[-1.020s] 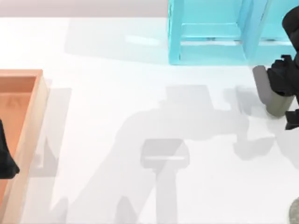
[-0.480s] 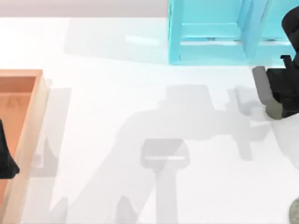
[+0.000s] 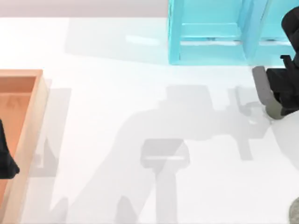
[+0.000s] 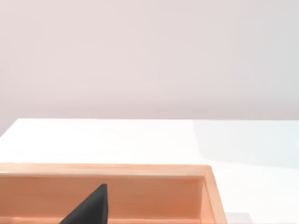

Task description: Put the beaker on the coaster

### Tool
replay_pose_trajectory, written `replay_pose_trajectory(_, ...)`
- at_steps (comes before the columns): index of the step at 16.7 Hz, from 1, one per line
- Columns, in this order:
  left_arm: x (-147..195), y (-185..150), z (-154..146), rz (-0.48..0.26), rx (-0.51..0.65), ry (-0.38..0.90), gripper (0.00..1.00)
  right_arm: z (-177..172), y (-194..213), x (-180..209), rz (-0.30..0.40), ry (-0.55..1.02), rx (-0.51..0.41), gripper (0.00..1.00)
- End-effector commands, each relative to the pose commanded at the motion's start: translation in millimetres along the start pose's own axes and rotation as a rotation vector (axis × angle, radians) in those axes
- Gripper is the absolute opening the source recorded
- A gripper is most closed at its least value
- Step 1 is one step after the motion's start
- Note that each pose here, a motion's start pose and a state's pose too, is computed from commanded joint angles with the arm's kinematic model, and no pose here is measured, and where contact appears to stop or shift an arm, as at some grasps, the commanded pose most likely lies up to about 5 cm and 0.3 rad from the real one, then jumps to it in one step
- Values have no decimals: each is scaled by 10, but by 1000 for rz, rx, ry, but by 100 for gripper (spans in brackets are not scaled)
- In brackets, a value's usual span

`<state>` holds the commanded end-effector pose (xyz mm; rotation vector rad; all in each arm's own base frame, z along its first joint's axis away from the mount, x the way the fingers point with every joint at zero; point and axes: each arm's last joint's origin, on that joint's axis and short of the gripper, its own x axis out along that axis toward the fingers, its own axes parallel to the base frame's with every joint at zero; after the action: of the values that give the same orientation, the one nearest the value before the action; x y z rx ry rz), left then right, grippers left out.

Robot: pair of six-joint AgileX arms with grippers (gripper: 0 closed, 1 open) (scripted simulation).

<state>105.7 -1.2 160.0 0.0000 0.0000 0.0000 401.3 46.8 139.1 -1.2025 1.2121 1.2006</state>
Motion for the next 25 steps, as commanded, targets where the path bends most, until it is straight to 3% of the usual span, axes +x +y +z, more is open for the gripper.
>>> replay_pose_trajectory(5,0,0,0,0,0,0,100,7,31,-36,0,-1,30,0)
replay_pose_trajectory(9,0,0,0,0,0,0,100,60,220,-202,5,-5,191,0)
replay_pose_trajectory(13,0,0,0,0,0,0,100,106,594,-414,27,-5,479,0)
replay_pose_trajectory(21,0,0,0,0,0,0,100,117,1613,-648,87,36,1254,0)
replay_pose_trajectory(25,0,0,0,0,0,0,100,76,1989,-702,71,13,1490,0)
